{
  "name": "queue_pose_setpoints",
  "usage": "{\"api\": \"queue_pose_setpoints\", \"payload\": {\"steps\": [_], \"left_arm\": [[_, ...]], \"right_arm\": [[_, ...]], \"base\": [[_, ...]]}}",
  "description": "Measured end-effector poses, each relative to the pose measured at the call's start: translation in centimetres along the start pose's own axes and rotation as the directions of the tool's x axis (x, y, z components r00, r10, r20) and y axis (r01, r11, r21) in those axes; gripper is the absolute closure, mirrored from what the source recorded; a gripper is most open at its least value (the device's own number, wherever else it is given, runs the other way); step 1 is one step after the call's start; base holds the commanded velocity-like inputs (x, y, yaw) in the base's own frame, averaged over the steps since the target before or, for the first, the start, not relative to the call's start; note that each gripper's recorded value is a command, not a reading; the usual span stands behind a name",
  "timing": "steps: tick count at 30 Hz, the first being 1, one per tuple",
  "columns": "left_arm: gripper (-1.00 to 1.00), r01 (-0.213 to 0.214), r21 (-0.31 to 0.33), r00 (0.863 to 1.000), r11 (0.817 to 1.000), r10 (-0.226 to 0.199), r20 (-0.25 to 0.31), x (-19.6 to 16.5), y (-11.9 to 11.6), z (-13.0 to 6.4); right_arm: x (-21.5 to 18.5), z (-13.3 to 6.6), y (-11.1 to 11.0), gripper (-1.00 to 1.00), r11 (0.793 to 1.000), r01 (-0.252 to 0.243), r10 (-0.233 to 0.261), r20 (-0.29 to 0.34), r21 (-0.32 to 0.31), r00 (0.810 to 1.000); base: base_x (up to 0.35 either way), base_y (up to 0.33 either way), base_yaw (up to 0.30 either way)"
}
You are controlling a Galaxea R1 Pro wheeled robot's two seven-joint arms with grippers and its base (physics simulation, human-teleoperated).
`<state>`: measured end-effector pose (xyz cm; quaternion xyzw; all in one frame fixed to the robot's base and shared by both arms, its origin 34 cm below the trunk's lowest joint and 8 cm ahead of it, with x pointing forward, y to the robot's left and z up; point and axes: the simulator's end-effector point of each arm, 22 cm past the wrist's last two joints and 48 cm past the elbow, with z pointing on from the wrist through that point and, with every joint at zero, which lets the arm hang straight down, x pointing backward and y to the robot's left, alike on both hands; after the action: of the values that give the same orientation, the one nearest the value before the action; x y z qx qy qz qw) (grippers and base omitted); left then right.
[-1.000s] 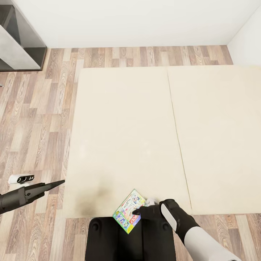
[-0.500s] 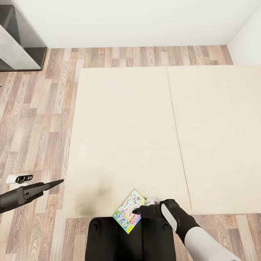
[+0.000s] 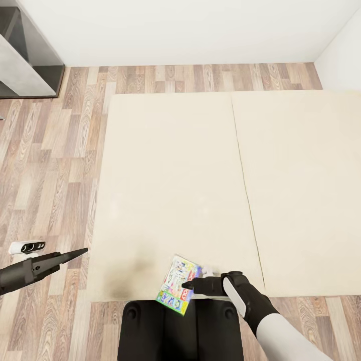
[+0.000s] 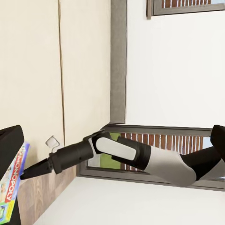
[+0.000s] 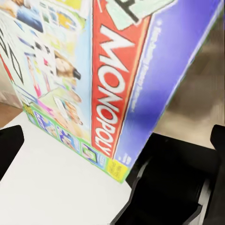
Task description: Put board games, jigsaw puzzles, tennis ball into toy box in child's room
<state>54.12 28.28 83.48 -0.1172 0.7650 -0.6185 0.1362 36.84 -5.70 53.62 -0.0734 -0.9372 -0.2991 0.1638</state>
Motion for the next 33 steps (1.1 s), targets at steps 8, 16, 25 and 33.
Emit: {"api": "queue_pose_setpoints", "payload": {"steps": [8,16,25,33], "left_arm": [[-1.0,0.0,-0.001,1.0,1.0,0.0,-0.001,0.0,0.0,0.0],[-1.0,0.0,-0.001,1.0,1.0,0.0,-0.001,0.0,0.0,0.0],[-1.0,0.0,-0.001,1.0,1.0,0.0,-0.001,0.0,0.0,0.0],[-1.0,0.0,-0.001,1.0,1.0,0.0,-0.001,0.0,0.0,0.0]], "right_arm": [[-0.2,-0.1,0.8,-1.0,0.999,0.004,-0.004,0.005,-0.037,1.0],[-0.2,-0.1,1.1,-1.0,0.999,0.004,-0.004,0.004,-0.046,1.0],[-0.2,0.0,1.3,-1.0,0.999,0.004,-0.004,0.005,-0.05,1.0],[-0.9,-0.1,1.1,-1.0,0.999,0.016,-0.014,0.035,-0.049,0.999]], "base": [[0.0,0.0,0.0],[0.0,0.0,0.0],[0.0,0.0,0.0],[0.0,0.0,0.0]]}}
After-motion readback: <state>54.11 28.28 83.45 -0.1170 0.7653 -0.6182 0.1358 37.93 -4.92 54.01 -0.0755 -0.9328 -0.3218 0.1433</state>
